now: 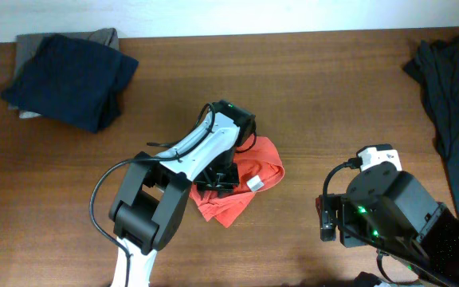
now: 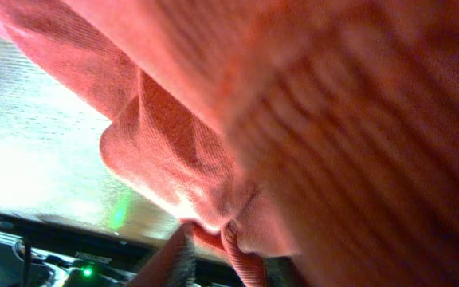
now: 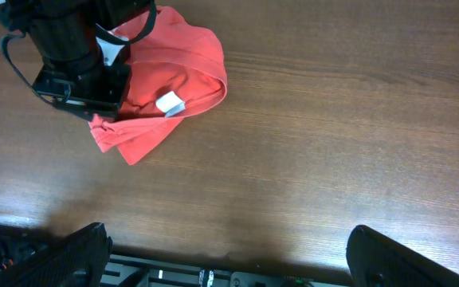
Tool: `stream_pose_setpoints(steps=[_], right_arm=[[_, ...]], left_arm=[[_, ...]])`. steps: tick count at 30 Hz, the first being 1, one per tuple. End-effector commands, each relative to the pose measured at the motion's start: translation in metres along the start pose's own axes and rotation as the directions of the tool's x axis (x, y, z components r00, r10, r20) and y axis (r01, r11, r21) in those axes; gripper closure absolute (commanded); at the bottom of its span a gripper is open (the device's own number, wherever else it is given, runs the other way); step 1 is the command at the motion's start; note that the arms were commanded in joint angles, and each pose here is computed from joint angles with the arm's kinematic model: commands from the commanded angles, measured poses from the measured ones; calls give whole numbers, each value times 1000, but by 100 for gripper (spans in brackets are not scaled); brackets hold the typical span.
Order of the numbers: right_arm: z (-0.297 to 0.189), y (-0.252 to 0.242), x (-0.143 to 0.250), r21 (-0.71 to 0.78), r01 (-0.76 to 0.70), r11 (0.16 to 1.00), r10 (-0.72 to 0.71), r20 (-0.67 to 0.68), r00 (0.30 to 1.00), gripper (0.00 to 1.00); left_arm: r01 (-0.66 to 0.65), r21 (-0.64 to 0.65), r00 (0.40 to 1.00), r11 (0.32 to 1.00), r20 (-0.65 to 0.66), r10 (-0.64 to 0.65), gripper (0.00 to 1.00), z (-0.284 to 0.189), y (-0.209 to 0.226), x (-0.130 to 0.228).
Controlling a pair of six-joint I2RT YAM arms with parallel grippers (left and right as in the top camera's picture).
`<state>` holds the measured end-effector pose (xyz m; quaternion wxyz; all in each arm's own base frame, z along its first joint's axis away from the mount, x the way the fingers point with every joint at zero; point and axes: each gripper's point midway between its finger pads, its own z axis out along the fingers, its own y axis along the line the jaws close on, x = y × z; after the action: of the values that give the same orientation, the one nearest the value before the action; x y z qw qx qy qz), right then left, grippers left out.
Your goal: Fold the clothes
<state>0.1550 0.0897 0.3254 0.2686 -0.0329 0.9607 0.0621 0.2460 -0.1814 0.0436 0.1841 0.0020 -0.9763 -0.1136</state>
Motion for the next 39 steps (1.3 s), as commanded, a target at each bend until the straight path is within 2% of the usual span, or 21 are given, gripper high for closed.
stream_pose_setpoints(steps=[1,3,5,14,28,33,34,35,39], right_arm=[[1,-1,-1,13,8,1000,-8,6,1000,1],[1,-1,-1,13,8,1000,-8,5,1000,1],[1,-1,-1,13,8,1000,-8,5,1000,1],[2,-1,-1,16,10,1000,-10,0,1000,1],[2,-1,-1,16,10,1000,-10,0,1000,1],[2,0,-1,16,10,1000,-10,1,1000,1],[2,0,-1,16,9,1000,-9,1,1000,1],[2,0,-1,15,9,1000,-9,1,1000,1],[2,0,-2,13,7,1000,-7,4,1000,1]], left_arm=[[9,23,999,1000,34,-10,84,-14,6,4],[9,24,999,1000,33,-10,94,-15,6,5],[10,14,1000,1000,20,-10,99,-16,9,10],[-25,-5,999,1000,21,25,99,-32,14,36],[-136,-75,990,988,31,139,99,-41,-3,82],[-155,-100,987,983,33,159,85,-41,-3,86],[-154,-104,987,983,37,159,78,-41,-3,85],[-154,-107,986,982,39,159,76,-41,-2,85],[-151,-110,986,982,56,157,76,-41,-2,80]])
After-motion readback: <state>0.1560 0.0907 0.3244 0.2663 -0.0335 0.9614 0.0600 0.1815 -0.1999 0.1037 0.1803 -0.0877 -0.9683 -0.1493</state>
